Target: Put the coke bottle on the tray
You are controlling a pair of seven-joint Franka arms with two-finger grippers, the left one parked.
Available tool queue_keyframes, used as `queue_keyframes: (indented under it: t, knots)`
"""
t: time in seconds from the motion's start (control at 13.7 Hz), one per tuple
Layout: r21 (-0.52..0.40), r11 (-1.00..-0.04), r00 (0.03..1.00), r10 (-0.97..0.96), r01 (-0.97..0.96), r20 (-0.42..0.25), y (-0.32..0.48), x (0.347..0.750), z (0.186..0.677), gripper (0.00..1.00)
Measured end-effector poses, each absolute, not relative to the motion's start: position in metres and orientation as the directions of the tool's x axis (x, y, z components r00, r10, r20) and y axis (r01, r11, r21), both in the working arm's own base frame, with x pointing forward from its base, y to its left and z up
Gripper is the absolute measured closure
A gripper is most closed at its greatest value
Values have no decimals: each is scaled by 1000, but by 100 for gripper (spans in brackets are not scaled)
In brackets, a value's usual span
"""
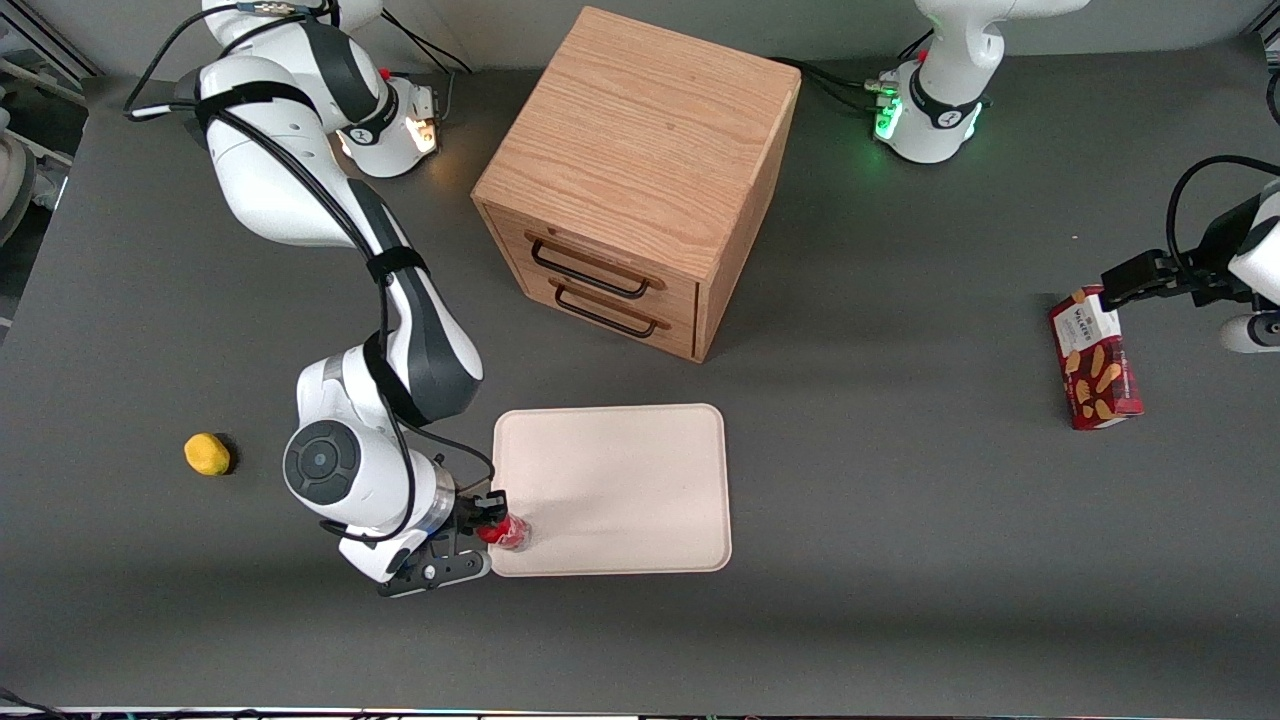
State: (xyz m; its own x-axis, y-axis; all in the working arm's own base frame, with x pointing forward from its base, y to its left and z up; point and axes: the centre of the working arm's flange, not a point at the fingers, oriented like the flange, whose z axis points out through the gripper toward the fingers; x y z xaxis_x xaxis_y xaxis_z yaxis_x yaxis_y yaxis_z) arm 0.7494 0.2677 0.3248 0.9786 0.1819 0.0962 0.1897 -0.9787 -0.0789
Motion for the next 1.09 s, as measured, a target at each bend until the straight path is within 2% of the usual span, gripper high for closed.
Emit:
queue_keyframes:
  t: [0.36,0.58,0.8,1.09]
  knots:
    - [-84,-979,976,173,185,133,269,753,326,1]
    - [-85,-981,976,164,177,143,265,753,341,0]
    - [-81,-987,983,124,135,134,226,738,392,0]
    - [-77,-996,994,42,50,97,150,674,469,0]
